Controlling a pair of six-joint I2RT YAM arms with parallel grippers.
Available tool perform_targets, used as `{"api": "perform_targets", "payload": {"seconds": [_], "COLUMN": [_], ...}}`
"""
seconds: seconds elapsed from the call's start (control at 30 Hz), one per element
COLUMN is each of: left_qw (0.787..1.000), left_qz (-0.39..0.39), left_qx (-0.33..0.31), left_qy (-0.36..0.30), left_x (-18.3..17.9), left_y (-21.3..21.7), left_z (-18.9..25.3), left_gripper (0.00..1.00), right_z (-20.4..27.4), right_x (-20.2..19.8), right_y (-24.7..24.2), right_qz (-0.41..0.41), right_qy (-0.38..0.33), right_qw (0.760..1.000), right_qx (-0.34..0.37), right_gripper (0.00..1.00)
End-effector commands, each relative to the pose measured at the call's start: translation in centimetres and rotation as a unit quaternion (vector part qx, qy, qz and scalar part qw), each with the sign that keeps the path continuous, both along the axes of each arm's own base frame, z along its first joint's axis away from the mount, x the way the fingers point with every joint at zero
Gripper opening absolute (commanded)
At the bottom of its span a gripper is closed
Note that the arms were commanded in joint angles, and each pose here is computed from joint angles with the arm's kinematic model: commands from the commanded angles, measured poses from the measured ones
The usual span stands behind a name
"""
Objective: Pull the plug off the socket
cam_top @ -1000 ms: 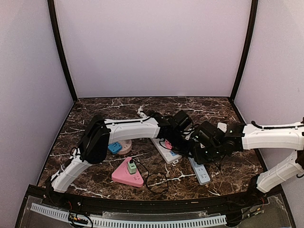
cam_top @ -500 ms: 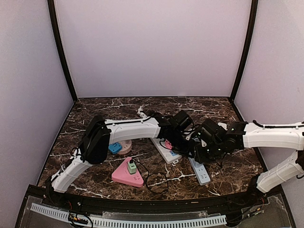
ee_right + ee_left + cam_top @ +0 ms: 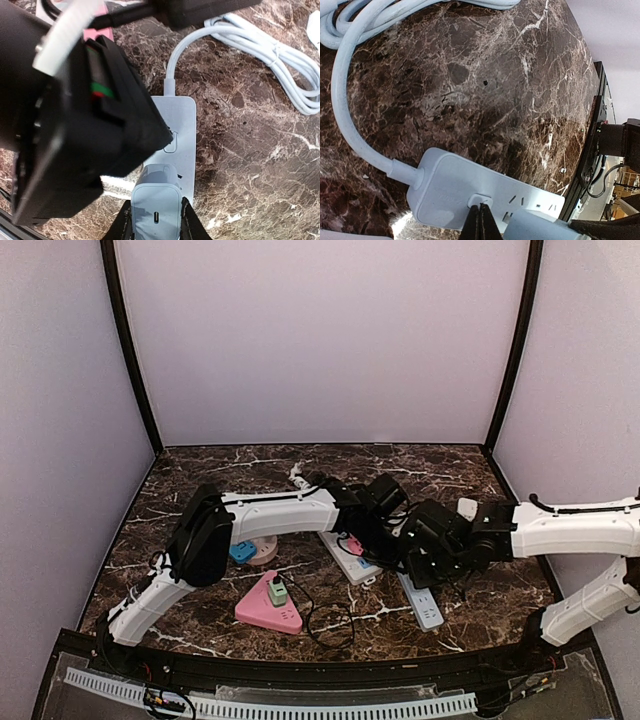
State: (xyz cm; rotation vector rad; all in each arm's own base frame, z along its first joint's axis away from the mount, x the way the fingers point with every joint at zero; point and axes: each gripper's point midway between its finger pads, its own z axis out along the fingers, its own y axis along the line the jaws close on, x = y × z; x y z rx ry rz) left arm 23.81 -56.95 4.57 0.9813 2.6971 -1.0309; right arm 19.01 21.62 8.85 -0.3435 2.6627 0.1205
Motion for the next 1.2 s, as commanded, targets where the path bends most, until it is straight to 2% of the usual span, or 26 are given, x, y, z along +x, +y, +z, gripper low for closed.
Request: {"api": "perform_targets", "payload": {"seconds": [0.0,0.17,0.3,0.43,0.53,0.67,0.87,1.0,1.17], "left_qw": [0.981,0.982,0.986,0.992,0.996,0.999,0.999,0.998,0.995], "left_qz": [0.002,0.001,0.003,0.010,0.015,0.017,0.018,0.032,0.060], "left_qx": [0.191,0.186,0.163,0.125,0.087,0.045,-0.006,-0.024,-0.025], "left_qy": [0.044,0.042,0.035,0.029,0.026,0.013,-0.026,-0.055,-0.075], "left_x": [-2.8,-2.8,-2.2,-1.2,-0.5,0.4,1.2,2.2,3.8], "left_y": [6.9,6.7,5.6,4.2,3.0,1.8,1.4,2.9,5.8], "left_z": [-11.0,-10.5,-8.6,-5.4,-2.7,1.1,7.3,11.3,13.3], "left_gripper": [0.00,0.00,0.00,0.00,0.01,0.02,0.02,0.02,0.02], "right_z": [3.4,4.0,4.7,6.2,7.4,9.1,11.7,12.0,10.1], "right_x": [1.8,1.9,2.0,2.5,3.7,7.2,14.9,19.7,24.8], "right_y": [0.9,0.4,-1.7,-3.3,-4.2,-5.7,-6.2,-6.5,-7.1], "right_qz": [-0.002,-0.012,-0.049,-0.090,-0.114,-0.147,-0.153,-0.145,-0.145], "right_qy": [-0.060,-0.051,-0.039,-0.036,-0.047,-0.070,-0.117,-0.135,-0.128], "right_qw": [0.998,0.997,0.997,0.993,0.987,0.972,0.947,0.941,0.937], "right_qx": [0.024,0.059,0.053,0.068,0.106,0.167,0.256,0.275,0.291], "right_gripper": [0.00,0.00,0.00,0.01,0.01,0.02,0.01,0.01,0.00]}}
